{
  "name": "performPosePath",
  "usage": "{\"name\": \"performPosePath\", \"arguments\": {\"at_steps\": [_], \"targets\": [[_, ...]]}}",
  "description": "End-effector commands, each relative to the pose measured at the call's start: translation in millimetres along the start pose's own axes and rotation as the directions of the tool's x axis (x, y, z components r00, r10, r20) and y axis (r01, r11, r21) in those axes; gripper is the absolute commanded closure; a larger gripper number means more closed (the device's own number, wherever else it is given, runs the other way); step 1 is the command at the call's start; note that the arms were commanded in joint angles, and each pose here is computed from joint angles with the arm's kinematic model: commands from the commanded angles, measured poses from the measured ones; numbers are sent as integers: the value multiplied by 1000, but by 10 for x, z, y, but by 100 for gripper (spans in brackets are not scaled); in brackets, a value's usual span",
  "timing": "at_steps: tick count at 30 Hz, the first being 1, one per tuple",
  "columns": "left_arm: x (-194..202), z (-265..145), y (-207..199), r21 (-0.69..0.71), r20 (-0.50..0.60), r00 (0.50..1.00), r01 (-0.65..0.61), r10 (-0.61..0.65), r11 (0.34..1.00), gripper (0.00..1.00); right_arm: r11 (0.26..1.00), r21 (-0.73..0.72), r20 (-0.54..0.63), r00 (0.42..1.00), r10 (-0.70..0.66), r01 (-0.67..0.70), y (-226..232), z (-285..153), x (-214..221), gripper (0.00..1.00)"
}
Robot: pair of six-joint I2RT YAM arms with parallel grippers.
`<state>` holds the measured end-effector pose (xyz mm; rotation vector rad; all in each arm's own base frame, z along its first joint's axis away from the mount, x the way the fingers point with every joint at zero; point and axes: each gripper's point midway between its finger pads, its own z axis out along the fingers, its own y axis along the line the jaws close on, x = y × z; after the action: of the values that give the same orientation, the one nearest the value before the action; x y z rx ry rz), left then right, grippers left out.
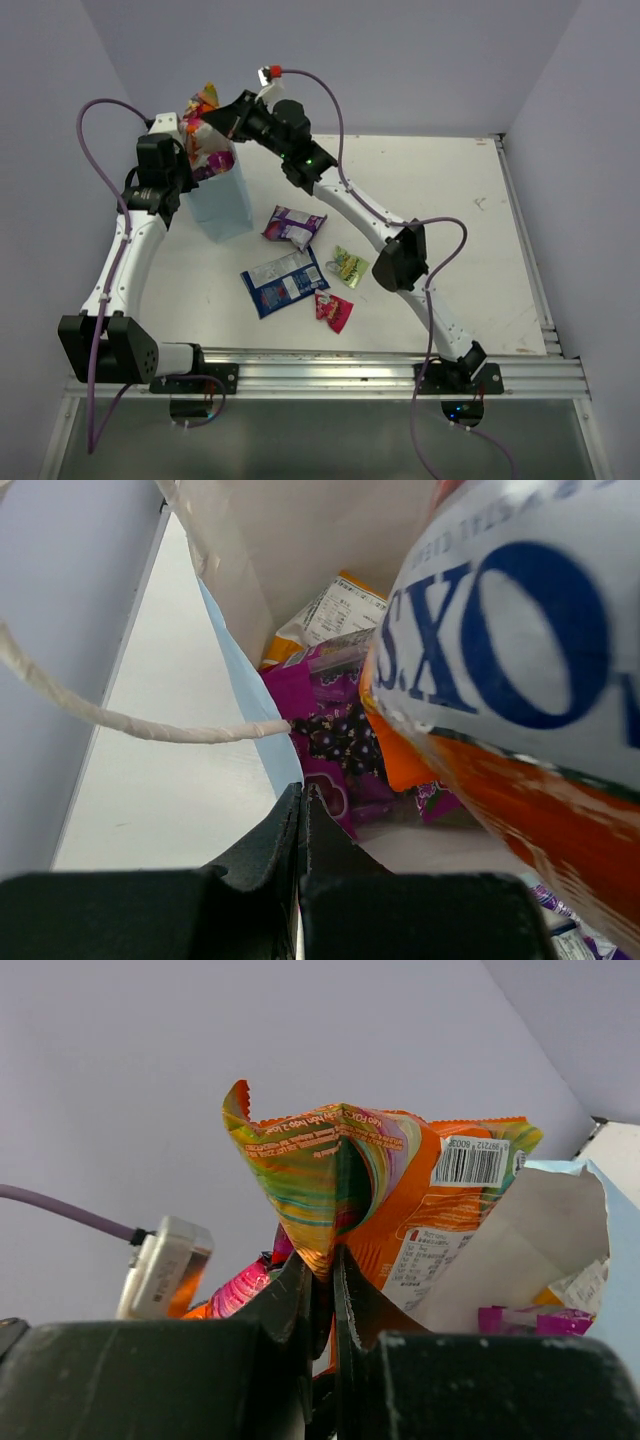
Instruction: Place the snacks into the paper bag
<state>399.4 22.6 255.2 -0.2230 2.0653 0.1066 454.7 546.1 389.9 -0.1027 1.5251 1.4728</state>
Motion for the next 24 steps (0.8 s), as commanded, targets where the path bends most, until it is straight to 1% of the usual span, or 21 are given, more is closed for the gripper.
{"name": "performPosePath", "arguments": {"at_steps": [1, 4, 7, 9, 10, 11, 13, 15, 17, 18, 19, 20, 21, 23, 24], "targets": [[-55, -48, -86, 39, 27, 999, 15, -17, 999, 100, 985, -163, 141, 989, -36, 59, 880, -213, -706, 100], [-71, -70, -93, 43, 34, 999, 17, -19, 999, 100, 992, -124, 63, 998, -7, 15, 660, -158, -438, 100], [-59, -89, -78, 38, 35, 999, 14, -16, 999, 100, 997, -82, -18, 1000, -10, 9, 478, -123, -132, 100], [-67, -116, -65, 34, 42, 999, 14, -15, 999, 100, 997, -55, -58, 997, -49, 45, 387, -118, 30, 100], [-65, -121, -61, 33, 43, 999, 13, -14, 999, 100, 998, -18, -94, 994, -60, 59, 270, -125, 157, 100], [-57, -121, -52, 28, 43, 999, 13, -14, 1000, 100, 996, 0, -111, 990, -92, 92, 209, -130, 221, 100], [-63, -140, -43, 25, 47, 999, 12, -13, 1000, 100, 991, 50, -148, 983, -112, 121, 44, -132, 372, 100], [-64, -148, -38, 24, 49, 999, 11, -12, 1000, 100, 984, 69, -178, 972, -152, 166, -23, -145, 470, 99], [-59, -148, -37, 24, 49, 999, 11, -12, 1000, 100, 979, 68, -192, 966, -175, 191, -67, -144, 518, 79], [-62, -148, -38, 24, 51, 999, 11, -12, 1000, 100, 979, 65, -190, 966, -176, 191, -51, -147, 508, 63], [-56, -145, -37, 24, 49, 999, 11, -12, 1000, 100, 980, 61, -190, 966, -177, 191, -40, -146, 505, 55], [-52, -146, -37, 24, 48, 999, 11, -12, 1000, 100, 979, 51, -182, 966, -186, 198, 6, -147, 465, 34], [-56, -145, -37, 24, 49, 999, 9, -10, 1000, 100, 978, 44, -169, 966, -194, 204, 33, -142, 421, 22], [-60, -150, -34, 23, 51, 999, 11, -12, 1000, 100, 972, 30, -141, 964, -226, 232, 155, -152, 294, 10], [-53, -148, -31, 21, 50, 999, 11, -12, 1000, 100, 969, 30, -136, 961, -239, 245, 188, -165, 251, 9]]}}
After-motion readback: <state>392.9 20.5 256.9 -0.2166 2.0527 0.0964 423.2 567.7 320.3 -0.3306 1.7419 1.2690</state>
